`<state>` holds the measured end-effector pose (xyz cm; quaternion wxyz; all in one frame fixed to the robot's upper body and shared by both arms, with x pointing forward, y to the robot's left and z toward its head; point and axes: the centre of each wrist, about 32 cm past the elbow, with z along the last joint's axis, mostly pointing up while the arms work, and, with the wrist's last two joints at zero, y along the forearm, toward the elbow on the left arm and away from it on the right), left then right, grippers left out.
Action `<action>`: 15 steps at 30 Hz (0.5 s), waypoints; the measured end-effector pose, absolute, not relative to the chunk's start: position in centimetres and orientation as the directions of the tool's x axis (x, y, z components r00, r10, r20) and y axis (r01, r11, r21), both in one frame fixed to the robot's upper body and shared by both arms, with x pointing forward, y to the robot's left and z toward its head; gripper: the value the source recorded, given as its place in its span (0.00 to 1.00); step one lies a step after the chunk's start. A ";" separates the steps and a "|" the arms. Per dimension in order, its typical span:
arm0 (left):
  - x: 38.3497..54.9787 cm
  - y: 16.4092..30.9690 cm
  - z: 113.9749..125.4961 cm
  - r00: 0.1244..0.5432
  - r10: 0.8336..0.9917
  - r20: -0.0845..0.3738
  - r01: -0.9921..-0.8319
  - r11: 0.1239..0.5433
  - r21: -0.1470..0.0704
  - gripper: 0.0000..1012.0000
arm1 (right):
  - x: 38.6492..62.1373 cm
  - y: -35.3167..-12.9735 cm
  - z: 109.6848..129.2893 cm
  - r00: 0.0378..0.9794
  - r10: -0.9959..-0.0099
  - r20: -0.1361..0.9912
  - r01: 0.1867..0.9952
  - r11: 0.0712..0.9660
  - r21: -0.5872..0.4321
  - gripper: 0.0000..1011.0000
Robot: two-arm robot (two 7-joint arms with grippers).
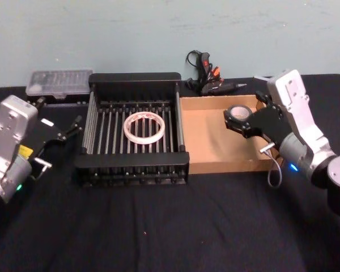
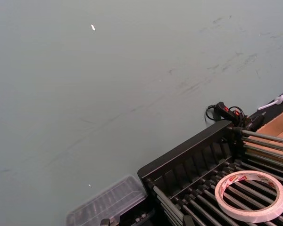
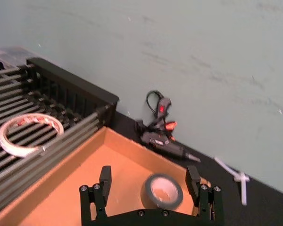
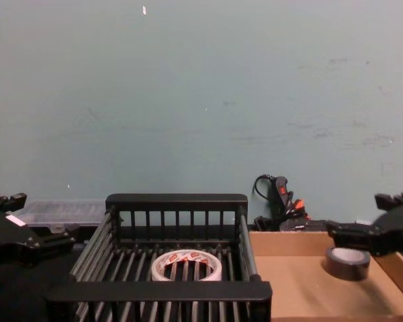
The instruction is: Pick up the white tape and place it into the black box , Pick up the silver tape and place it into the brown box.
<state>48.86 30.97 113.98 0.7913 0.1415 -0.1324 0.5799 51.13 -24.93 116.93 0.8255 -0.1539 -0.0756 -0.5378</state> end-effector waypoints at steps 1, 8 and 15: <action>48.9 31.0 114.0 0.292 0.880 0.374 -0.955 0.287 0.070 0.99 | 51.0 -25.0 116.8 0.407 -0.867 0.288 0.912 0.370 -0.176 0.99; 48.9 31.0 114.0 0.292 0.880 0.374 -0.955 0.287 0.070 0.99 | 50.1 -25.6 115.7 0.387 -0.883 0.267 0.917 0.338 -0.214 0.99; 48.9 31.0 114.0 0.292 0.880 0.374 -0.955 0.287 0.070 0.99 | 49.9 -25.6 115.5 0.383 -0.885 0.265 0.917 0.331 -0.223 0.99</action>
